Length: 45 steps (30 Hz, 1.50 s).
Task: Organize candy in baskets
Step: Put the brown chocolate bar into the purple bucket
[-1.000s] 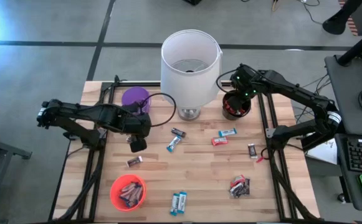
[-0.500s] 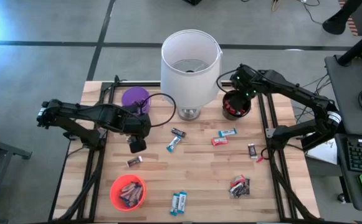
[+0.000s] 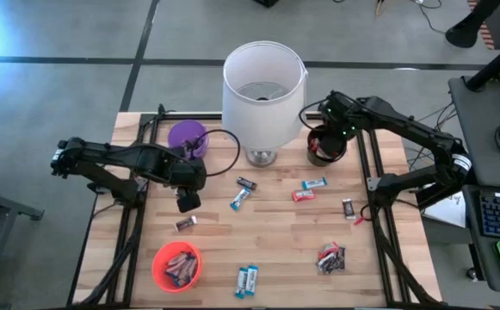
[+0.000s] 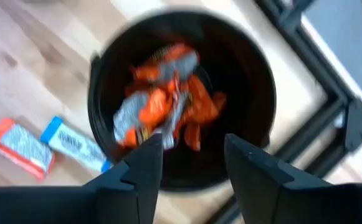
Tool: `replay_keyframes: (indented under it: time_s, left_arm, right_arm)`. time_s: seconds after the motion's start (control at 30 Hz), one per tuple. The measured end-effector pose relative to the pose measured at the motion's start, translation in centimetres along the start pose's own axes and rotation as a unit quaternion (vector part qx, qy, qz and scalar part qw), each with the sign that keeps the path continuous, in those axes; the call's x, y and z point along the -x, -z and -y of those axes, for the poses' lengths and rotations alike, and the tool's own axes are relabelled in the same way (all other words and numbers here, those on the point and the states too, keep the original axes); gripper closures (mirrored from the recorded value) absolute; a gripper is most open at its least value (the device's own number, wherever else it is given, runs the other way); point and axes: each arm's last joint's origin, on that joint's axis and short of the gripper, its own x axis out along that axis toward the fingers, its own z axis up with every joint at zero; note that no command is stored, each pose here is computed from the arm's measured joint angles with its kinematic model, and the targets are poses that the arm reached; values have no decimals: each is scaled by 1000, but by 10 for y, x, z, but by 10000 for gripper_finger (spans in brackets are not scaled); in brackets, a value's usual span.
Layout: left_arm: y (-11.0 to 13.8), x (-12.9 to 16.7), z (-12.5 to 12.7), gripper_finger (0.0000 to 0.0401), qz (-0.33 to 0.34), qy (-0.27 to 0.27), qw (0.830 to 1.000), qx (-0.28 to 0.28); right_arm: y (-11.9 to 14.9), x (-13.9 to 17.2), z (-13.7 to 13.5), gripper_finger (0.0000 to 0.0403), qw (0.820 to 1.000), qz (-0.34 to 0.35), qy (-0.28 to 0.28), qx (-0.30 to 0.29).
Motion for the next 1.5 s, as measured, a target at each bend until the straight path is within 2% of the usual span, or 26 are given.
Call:
replay_keyframes:
  time_s: [0.33, 0.43, 0.6, 0.83, 0.97, 1.17, 1.5]
  left_arm:
    - [9, 1, -5, 271, -43, -23, 999, -5]
    - [10, 1, -6, 272, -48, -26, 998, -6]
    - [14, -2, -7, 272, -45, -24, 999, -3]
    - [30, -25, -8, 272, -25, -7, 999, 21]
    - [41, -37, -10, 271, -28, -2, 999, 24]
    - [56, -49, -14, 272, -32, -5, 998, 52]
    - [64, -47, -19, 272, 5, 16, 998, 54]
  right_arm:
    - [26, 23, 4, 239, 992, -119, 16, -45]
    - [35, 29, 5, 237, 991, -120, 11, -60]
    - [54, 39, 5, 232, 991, -104, -40, -80]
    - [74, 45, 7, 231, 988, -57, -46, -136]
    - [79, 43, 7, 234, 985, -55, -47, -160]
    - [83, 27, 2, 239, 978, -92, -90, -164]
    - [97, 5, -8, 229, 964, -132, -136, -187]
